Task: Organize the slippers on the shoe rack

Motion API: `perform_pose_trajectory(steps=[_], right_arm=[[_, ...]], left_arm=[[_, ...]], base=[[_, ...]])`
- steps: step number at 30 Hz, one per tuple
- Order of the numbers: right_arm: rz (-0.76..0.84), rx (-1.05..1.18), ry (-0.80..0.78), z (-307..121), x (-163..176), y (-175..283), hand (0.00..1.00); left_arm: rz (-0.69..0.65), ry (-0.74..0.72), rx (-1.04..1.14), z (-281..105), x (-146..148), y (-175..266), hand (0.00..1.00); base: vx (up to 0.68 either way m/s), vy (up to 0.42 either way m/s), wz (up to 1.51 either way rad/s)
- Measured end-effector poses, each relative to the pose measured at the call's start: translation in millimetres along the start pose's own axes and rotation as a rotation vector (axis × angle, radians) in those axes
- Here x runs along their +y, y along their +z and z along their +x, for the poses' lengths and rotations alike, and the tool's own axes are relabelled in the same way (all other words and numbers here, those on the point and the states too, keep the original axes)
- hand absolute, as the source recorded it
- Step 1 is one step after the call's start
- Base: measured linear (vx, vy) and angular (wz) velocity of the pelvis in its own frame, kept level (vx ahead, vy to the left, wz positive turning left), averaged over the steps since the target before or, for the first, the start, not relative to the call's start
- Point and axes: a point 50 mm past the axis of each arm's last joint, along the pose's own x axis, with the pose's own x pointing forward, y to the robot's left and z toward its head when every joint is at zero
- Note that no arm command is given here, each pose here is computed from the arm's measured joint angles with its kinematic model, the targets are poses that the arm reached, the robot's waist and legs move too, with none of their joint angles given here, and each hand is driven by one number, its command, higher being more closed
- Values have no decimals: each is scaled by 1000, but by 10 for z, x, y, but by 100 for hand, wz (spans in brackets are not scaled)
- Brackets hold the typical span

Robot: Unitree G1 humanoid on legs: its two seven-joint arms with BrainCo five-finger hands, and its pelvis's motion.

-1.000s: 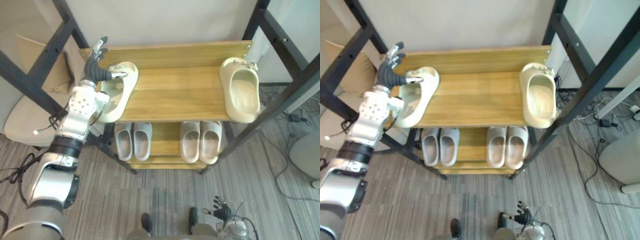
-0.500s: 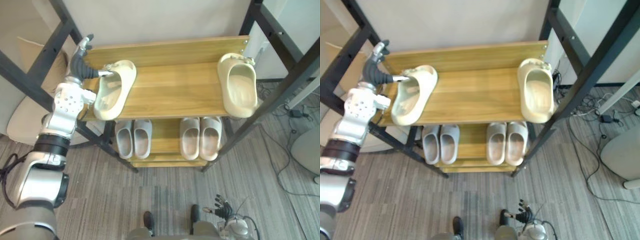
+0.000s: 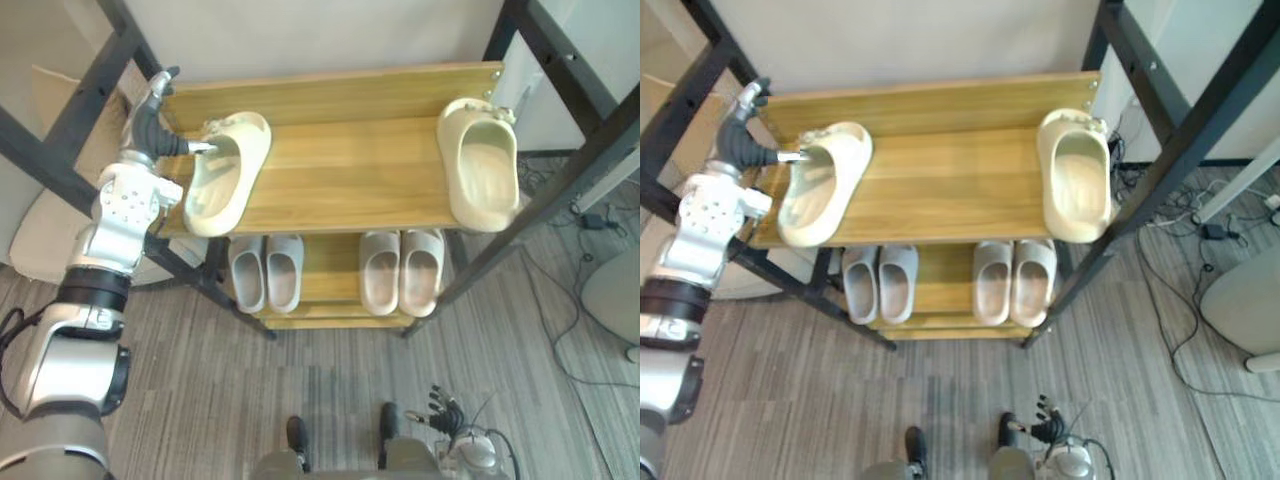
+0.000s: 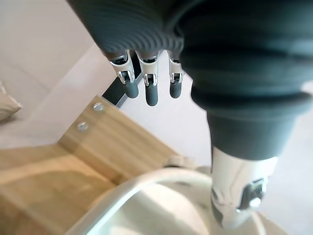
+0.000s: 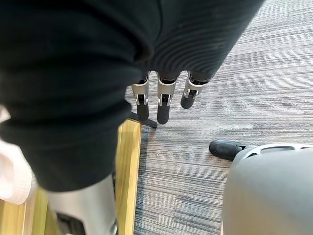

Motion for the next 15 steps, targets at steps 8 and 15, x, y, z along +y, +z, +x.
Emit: perform_pose_trajectory(steps=[8, 15], right_arm=[[0, -12, 5, 11, 15, 37, 0], [0, -22, 18, 26, 63, 75, 0]], left_arm=[[17, 28, -6, 80, 64, 65, 0], [27, 52, -18, 161, 139, 138, 100]], base=[[21, -9, -6], [-46, -5, -9]])
